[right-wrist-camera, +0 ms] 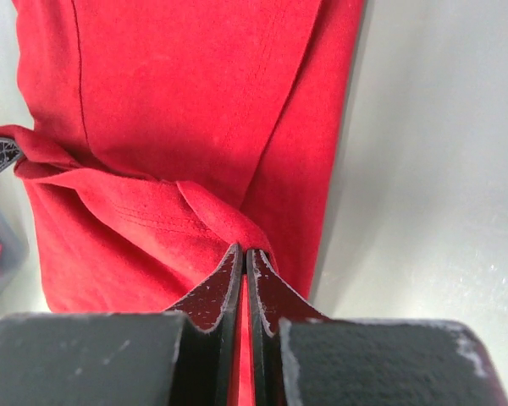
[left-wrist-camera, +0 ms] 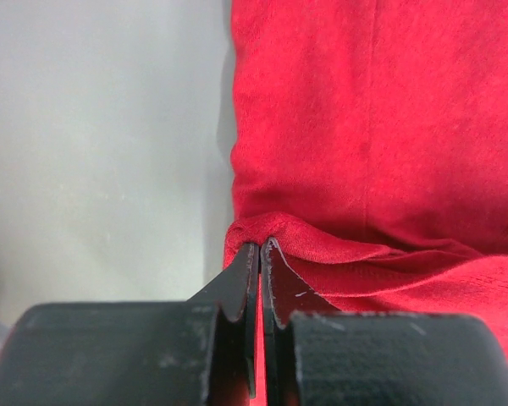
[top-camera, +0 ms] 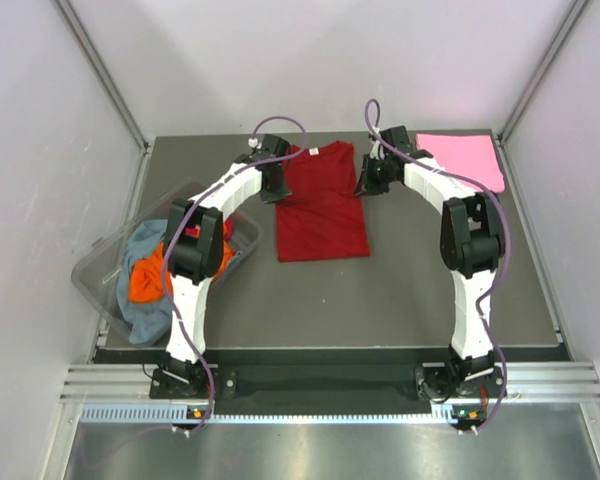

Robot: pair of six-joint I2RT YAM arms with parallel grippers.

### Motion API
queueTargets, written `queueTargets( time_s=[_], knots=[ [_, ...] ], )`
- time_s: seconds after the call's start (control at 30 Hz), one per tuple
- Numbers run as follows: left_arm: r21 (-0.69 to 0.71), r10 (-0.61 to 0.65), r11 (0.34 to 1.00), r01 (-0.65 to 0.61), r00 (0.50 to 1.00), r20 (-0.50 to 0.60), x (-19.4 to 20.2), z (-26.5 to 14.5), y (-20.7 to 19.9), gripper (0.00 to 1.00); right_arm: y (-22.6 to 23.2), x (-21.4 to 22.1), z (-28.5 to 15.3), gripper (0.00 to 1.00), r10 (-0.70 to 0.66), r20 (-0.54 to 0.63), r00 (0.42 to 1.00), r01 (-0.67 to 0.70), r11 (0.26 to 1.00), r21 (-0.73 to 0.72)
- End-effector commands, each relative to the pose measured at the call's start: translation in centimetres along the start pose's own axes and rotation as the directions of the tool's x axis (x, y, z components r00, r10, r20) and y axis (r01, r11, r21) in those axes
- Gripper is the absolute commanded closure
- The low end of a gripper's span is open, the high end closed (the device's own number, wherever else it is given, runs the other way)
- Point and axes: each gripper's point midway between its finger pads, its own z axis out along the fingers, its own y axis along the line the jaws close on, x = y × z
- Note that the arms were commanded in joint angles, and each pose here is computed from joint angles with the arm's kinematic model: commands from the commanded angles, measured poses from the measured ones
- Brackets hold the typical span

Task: Fold and stack the t-shirts
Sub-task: Fold the tshirt

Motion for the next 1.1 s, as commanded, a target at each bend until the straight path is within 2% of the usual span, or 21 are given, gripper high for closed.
queueTargets(
  time_s=[0.0,0.27,0.4,0.53,0.57,0.6,0.67,0.73,0.83,0.87,0.93,0.97,1.0,1.07],
  knots=[
    [0.001,-0.006,1.000,0.006,0.998,0.057,-2.5,-0.4,0.0,1.00,0.5,-3.4,-0.3,1.00,-0.022,0.089,0.996,0.025,0.999,-0.037],
    [-0.024,-0.002,1.000,0.003,0.999,0.050,-3.0,0.7,0.4,0.83,-0.1,-4.1,0.6,1.00,-0.006,0.100,0.995,0.010,0.999,-0.042],
    [-0.031,0.016,0.999,-0.013,0.997,0.075,-4.1,0.1,0.3,0.74,-0.4,-4.4,1.2,0.95,-0.006,0.107,0.994,0.011,0.999,-0.044],
    [0.001,0.039,0.999,-0.040,0.993,0.107,-5.6,-2.1,-0.4,0.64,0.1,-6.0,0.2,0.81,-0.015,0.123,0.992,0.022,0.998,-0.057],
    [0.013,0.055,0.998,-0.057,0.992,0.116,-5.8,-2.7,-0.7,0.62,0.4,-6.4,-0.8,0.72,-0.017,0.131,0.991,0.025,0.998,-0.059],
    [0.020,0.068,0.997,-0.071,0.990,0.123,-5.8,-3.4,-1.0,0.61,0.3,-6.5,-1.4,0.68,-0.021,0.135,0.991,0.029,0.998,-0.055],
    [0.050,0.096,0.993,-0.104,0.985,0.145,-6.3,-5.4,-1.7,0.62,0.7,-6.6,-3.2,0.63,-0.031,0.140,0.990,0.038,0.998,-0.045],
    [0.083,0.109,0.989,-0.122,0.983,0.146,-6.0,-7.5,-2.5,0.62,0.4,-5.7,-4.1,0.63,-0.034,0.123,0.992,0.037,0.999,-0.023],
    [0.107,0.161,0.978,-0.177,0.976,0.145,-4.2,-10.1,-3.3,0.62,-0.2,-3.3,-5.9,0.62,-0.024,0.077,0.997,0.023,1.000,0.008],
    [0.106,0.195,0.973,-0.207,0.974,0.111,-2.0,-10.0,-3.5,0.62,0.0,-2.7,-7.0,0.62,-0.026,0.066,0.997,0.025,1.000,0.010],
    [0.132,0.217,0.964,-0.233,0.968,0.126,-0.8,-12.1,-4.0,0.61,-0.7,0.4,-7.0,0.61,-0.023,-0.006,1.000,0.023,1.000,0.017],
    [0.136,0.239,0.959,-0.249,0.967,0.087,1.5,-11.9,-3.8,0.60,-0.5,1.1,-7.8,0.61,-0.037,-0.017,0.999,0.038,0.999,0.011],
    [0.163,0.230,0.956,-0.243,0.968,0.097,1.7,-13.3,-3.9,0.60,-1.1,3.0,-7.6,0.61,-0.024,-0.060,0.998,0.025,1.000,0.013],
    [0.221,0.225,0.948,-0.228,0.974,0.039,4.1,-13.9,-3.8,0.60,-0.7,4.3,-8.3,0.61,-0.031,-0.079,0.996,0.030,1.000,-0.010]
  ],
)
